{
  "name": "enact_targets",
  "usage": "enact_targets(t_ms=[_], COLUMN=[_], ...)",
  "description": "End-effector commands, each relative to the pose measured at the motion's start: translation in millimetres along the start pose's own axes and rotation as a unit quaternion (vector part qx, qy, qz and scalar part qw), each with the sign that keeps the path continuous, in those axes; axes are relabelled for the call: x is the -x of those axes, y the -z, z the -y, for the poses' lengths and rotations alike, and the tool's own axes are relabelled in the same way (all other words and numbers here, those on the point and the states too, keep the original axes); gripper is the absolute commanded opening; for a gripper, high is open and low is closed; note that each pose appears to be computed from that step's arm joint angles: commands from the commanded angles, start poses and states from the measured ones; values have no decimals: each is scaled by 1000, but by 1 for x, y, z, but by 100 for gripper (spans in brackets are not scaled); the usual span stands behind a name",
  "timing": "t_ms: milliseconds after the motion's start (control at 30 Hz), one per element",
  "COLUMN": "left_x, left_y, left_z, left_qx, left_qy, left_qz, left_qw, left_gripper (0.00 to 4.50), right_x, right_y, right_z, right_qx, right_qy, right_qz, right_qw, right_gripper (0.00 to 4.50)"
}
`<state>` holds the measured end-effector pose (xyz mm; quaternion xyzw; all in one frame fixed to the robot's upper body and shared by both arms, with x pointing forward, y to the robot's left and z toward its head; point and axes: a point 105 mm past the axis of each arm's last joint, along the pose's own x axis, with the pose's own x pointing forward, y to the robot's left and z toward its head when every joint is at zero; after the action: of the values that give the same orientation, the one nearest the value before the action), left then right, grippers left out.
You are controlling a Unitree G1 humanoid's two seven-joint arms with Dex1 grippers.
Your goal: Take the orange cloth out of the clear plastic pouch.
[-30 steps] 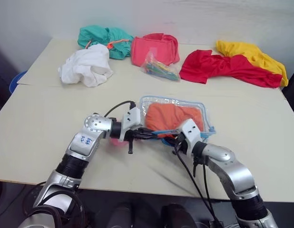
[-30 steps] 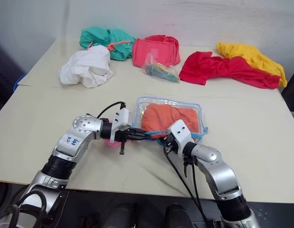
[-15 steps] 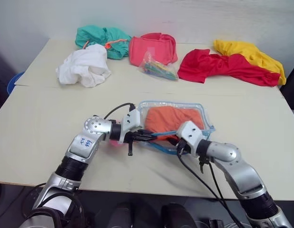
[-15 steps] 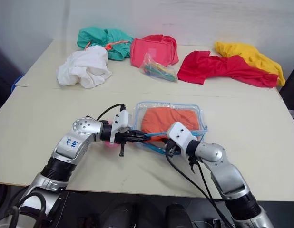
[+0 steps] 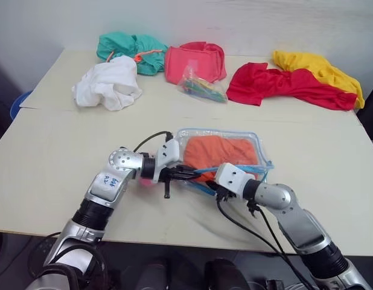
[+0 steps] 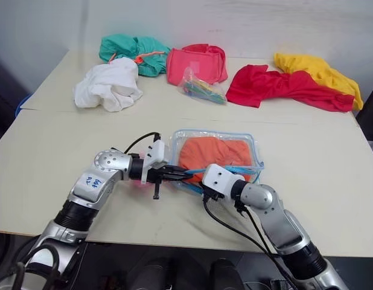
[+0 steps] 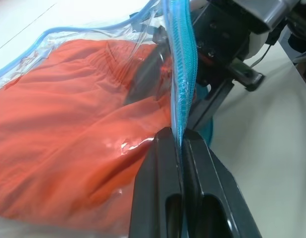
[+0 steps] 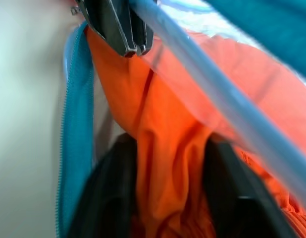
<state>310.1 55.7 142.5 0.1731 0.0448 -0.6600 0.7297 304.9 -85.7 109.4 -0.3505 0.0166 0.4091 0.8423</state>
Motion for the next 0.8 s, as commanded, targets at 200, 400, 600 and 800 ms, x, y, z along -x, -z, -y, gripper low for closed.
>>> enact_targets(t_ms=[200,400,600,800], left_x=[0,-1,-1,1], left_y=[-11,-12,-16,-11], left_z=[3,3,-3,-14], left_qx=[-17,-16,21,71], left_qy=[9,10,-6,-57], left_qz=[15,15,34,31], left_qw=[1000,1000,999,995], left_gripper=[0,0,0,0], right_x=[-7,-18,-8,16], right_y=[1,4,5,-34], right_z=[11,7,12,17], right_qx=[33,22,32,48], right_qy=[29,13,-1,-57], right_qz=[-15,-24,-30,84], right_qw=[999,999,999,994], right_gripper=[280,199,2,2])
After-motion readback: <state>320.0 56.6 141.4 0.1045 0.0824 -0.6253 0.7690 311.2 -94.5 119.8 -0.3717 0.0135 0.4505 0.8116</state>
